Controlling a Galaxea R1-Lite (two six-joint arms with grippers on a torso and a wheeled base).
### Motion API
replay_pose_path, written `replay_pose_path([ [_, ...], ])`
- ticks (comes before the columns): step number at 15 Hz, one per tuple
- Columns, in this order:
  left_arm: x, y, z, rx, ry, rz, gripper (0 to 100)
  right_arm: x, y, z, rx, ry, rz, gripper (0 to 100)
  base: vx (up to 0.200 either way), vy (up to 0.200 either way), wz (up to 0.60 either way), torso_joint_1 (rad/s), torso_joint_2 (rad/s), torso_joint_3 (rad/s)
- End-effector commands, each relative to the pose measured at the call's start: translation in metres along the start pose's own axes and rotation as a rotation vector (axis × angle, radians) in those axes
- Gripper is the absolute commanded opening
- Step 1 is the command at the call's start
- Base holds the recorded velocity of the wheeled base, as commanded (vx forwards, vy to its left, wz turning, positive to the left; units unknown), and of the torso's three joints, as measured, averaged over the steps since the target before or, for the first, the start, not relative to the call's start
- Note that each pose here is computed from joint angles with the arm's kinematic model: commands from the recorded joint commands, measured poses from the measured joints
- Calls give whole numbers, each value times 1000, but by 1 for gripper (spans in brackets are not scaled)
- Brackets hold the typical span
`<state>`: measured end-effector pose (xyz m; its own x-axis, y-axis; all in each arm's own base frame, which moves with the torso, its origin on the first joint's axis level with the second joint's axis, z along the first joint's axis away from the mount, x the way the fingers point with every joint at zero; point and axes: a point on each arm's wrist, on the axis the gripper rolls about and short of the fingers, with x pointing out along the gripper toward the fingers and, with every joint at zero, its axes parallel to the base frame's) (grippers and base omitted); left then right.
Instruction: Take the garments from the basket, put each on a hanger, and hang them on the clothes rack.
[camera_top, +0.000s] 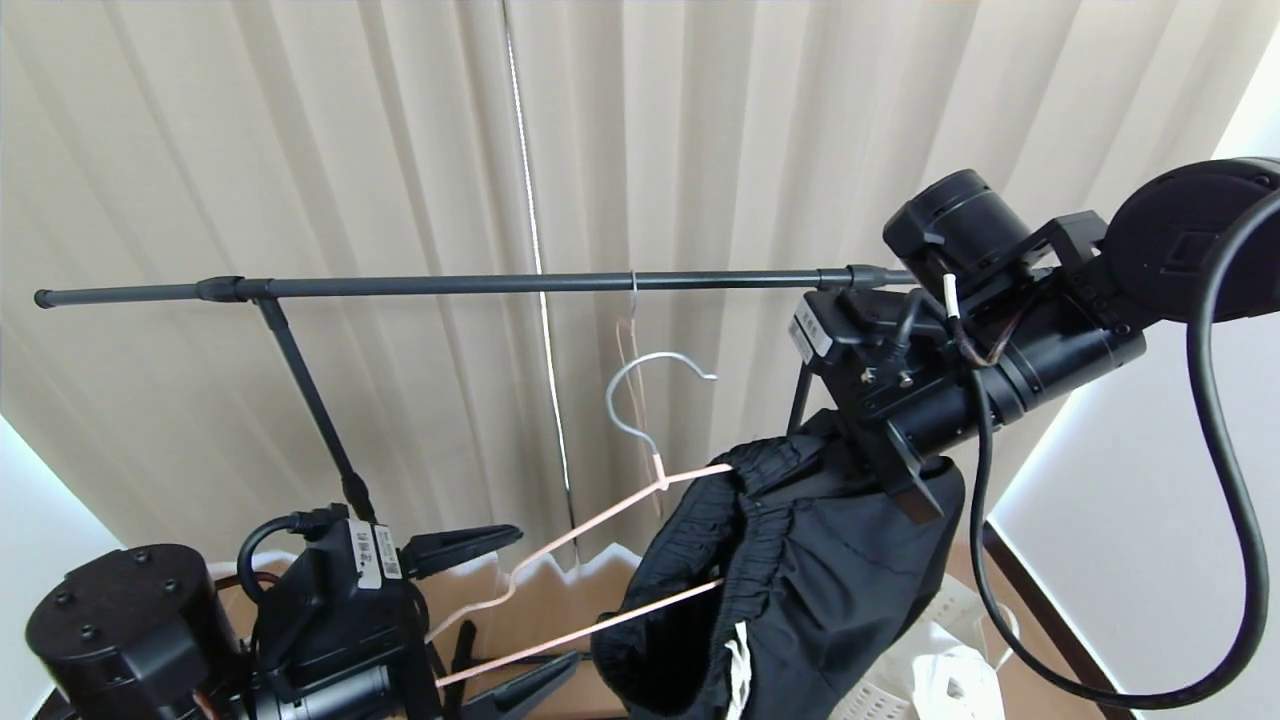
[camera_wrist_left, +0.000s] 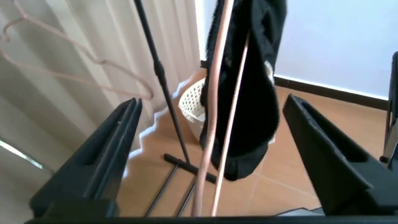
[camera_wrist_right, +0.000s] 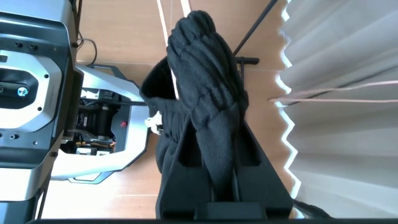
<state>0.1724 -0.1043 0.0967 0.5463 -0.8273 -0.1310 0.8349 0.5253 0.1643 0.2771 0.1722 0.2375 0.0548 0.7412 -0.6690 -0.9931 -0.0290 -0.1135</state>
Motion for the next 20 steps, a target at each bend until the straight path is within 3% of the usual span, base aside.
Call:
replay_pose_path([
  [1, -14, 13, -9, -43, 39, 91, 100, -8, 6, 2, -9, -7, -12, 0, 0, 0, 0, 0, 0, 0],
  [2, -15, 14, -8, -44, 39, 96, 100, -8, 6, 2, -7, -7, -12, 0, 0, 0, 0, 0, 0, 0],
  [3, -26, 22, -2, -101, 1, 165, 100, -12, 8, 2, 1, -9, -22, 0, 0, 0, 0, 0, 0, 0],
  [5, -36, 24, 8, -150, -53, 207, 100, -16, 5, -2, 20, -8, -39, 0, 0, 0, 0, 0, 0, 0],
  [7, -40, 26, 10, -182, -65, 228, 100, -20, 1, -5, 46, -5, -59, 0, 0, 0, 0, 0, 0, 0],
  [10, -45, 33, 7, -291, -71, 274, 100, -25, -2, 1, 123, -22, -103, 0, 0, 0, 0, 0, 0, 0],
  [12, -43, 41, -13, -407, 30, 330, 100, -30, -7, 9, 184, -16, -235, 0, 0, 0, 0, 0, 0, 0],
  [15, -25, 48, -17, -442, 129, 451, 100, -29, 1, 25, 244, -11, -331, 0, 0, 0, 0, 0, 0, 0],
  [18, 17, 46, -10, -449, 278, 499, 100, -24, 10, 36, 223, 16, -441, 0, 0, 0, 0, 0, 0, 0],
  [20, 43, 43, 2, -477, 293, 496, 100, -16, 15, 35, 202, 14, -467, 0, 0, 0, 0, 0, 0, 0],
])
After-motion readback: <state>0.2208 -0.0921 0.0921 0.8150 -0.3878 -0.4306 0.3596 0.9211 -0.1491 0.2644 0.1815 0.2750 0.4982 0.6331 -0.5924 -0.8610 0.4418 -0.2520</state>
